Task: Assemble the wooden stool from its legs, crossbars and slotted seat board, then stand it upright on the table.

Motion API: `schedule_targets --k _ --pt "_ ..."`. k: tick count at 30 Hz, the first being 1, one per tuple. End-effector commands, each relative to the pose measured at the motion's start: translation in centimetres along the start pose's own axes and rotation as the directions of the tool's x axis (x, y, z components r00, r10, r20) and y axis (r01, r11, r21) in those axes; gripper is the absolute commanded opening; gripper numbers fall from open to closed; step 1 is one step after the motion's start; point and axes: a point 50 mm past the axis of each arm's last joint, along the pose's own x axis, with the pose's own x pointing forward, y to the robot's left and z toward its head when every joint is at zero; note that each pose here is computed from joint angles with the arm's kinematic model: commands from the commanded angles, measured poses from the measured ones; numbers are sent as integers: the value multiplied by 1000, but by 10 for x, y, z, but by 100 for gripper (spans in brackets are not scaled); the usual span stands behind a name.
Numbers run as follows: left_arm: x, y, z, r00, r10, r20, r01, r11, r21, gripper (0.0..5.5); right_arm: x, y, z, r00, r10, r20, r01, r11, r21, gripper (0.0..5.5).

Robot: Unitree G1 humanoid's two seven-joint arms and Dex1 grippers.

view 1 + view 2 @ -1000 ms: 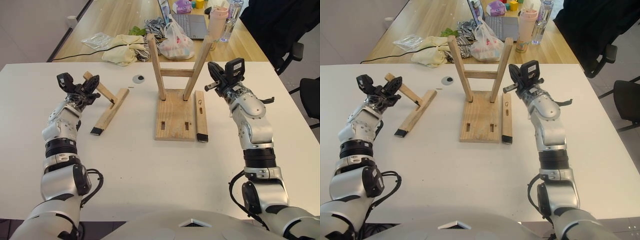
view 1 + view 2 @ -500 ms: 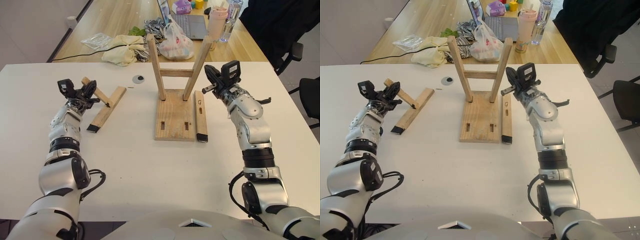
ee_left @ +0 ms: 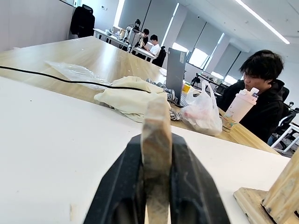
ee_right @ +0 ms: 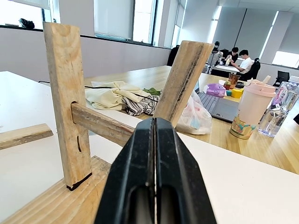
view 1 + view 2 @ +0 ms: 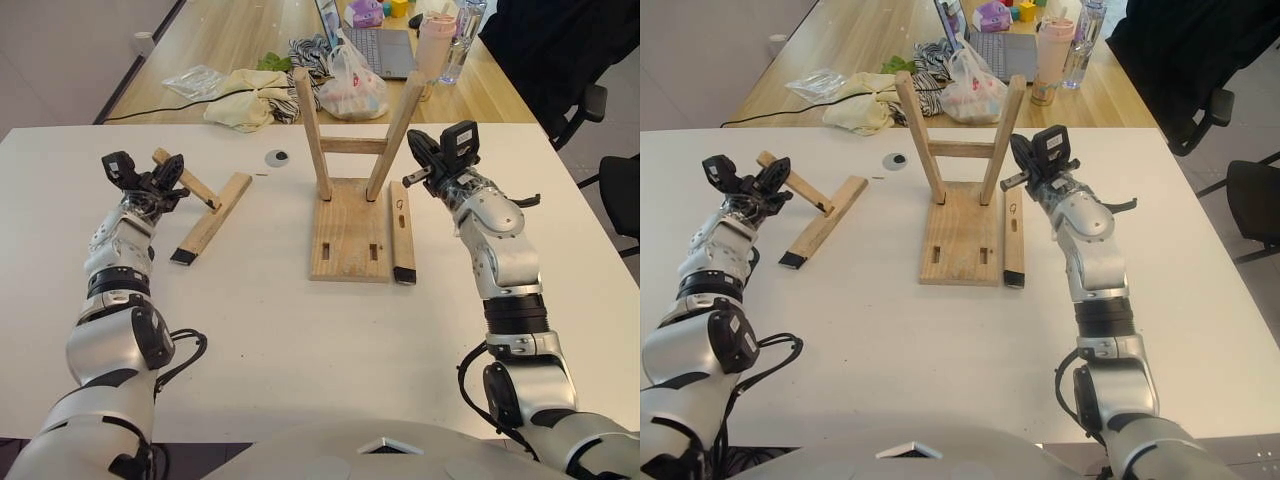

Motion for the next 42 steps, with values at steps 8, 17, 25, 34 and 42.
schedule_targets --k 8,17,25,34,42 --pt "-14 9 -34 980 64 -191 -27 982 189 38 6 -1 7 1000 6 24 -6 1000 -14 0" --pt "-35 -6 -101 954 3 -300 40 989 139 38 4 2 4 1000 16 15 -16 1000 -15 0" --pt "-24 -78 -137 915 -198 -350 271 947 172 38 0 12 -5 999 38 -17 -38 999 -5 0" --pt "-47 -58 -166 818 -74 -571 262 931 254 38 0 17 -8 998 50 -26 -50 999 -1 0" --pt "-47 -51 -162 830 -31 -556 246 917 316 76 -1 17 -10 998 46 -35 -47 999 -4 0"
